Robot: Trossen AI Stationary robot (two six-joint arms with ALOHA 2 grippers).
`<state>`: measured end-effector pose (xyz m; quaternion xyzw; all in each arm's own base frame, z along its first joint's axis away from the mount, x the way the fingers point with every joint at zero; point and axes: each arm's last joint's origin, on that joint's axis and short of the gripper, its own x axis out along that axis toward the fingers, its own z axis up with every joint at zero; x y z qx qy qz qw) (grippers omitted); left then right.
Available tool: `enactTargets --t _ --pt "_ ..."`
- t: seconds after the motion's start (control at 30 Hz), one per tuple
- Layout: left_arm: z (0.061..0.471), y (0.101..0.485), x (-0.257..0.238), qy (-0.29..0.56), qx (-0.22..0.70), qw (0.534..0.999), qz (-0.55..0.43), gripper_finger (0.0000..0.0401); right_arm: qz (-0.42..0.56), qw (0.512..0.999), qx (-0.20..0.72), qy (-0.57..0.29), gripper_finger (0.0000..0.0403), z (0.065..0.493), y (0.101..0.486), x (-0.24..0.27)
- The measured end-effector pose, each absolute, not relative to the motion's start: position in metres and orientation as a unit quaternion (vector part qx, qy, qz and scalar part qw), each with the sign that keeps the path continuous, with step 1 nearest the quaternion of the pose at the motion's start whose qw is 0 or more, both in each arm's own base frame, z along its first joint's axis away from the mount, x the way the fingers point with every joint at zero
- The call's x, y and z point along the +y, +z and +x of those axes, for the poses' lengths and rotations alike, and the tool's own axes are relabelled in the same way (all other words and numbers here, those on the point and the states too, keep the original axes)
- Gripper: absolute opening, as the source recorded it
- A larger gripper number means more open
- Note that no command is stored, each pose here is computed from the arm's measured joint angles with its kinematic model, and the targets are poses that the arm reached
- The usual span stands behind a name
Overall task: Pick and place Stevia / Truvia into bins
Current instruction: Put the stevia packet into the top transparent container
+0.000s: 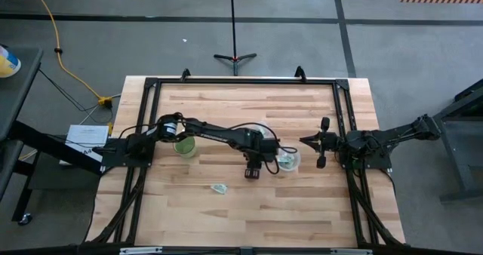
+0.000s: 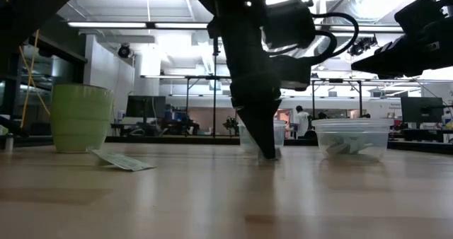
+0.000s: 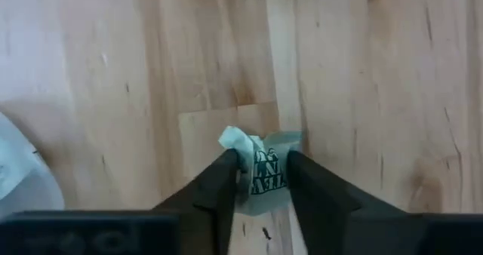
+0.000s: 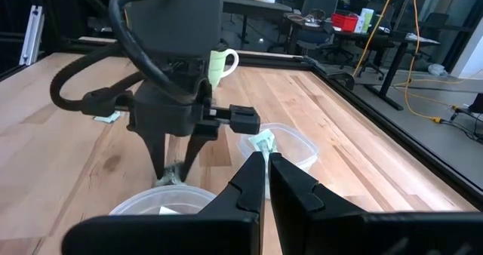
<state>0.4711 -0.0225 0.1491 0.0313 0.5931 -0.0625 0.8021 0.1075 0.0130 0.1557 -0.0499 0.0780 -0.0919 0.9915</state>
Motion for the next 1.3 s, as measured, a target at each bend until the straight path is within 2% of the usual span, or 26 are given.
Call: enactTargets --t 0.27,0.43,0.63,0.8,0.93,1.03,1.3 --pt "0.470 0.166 -0.023 -0.069 0.602 0.793 0.056 0.0040 -0.050 0.991 0.078 -0.092 0.0012 0.108 0.156 0.013" --pt "0.471 0.197 -0.019 -0.029 0.610 0.785 0.106 0.0040 -0.051 0.991 0.078 -0.092 0.0012 0.107 0.156 0.013" --pt "0.474 0.219 -0.002 0.048 0.599 0.780 0.173 0.0085 -0.050 0.991 0.078 -0.092 0.0012 0.108 0.156 0.013" --pt "0.475 0.223 0.024 0.089 0.594 0.781 0.169 0.0057 -0.051 0.991 0.079 -0.091 0.0012 0.108 0.156 0.013" --pt "0.472 0.222 0.048 0.115 0.599 0.784 0.116 0.0041 -0.051 0.991 0.079 -0.091 0.0012 0.108 0.156 0.013" --pt "0.471 0.222 0.060 0.103 0.600 0.790 0.079 0.0065 -0.051 0.991 0.079 -0.091 0.0012 0.108 0.156 0.013" --pt "0.471 0.221 0.056 0.059 0.600 0.795 0.066 0.0223 -0.051 0.991 0.079 -0.091 0.0012 0.108 0.156 0.013"
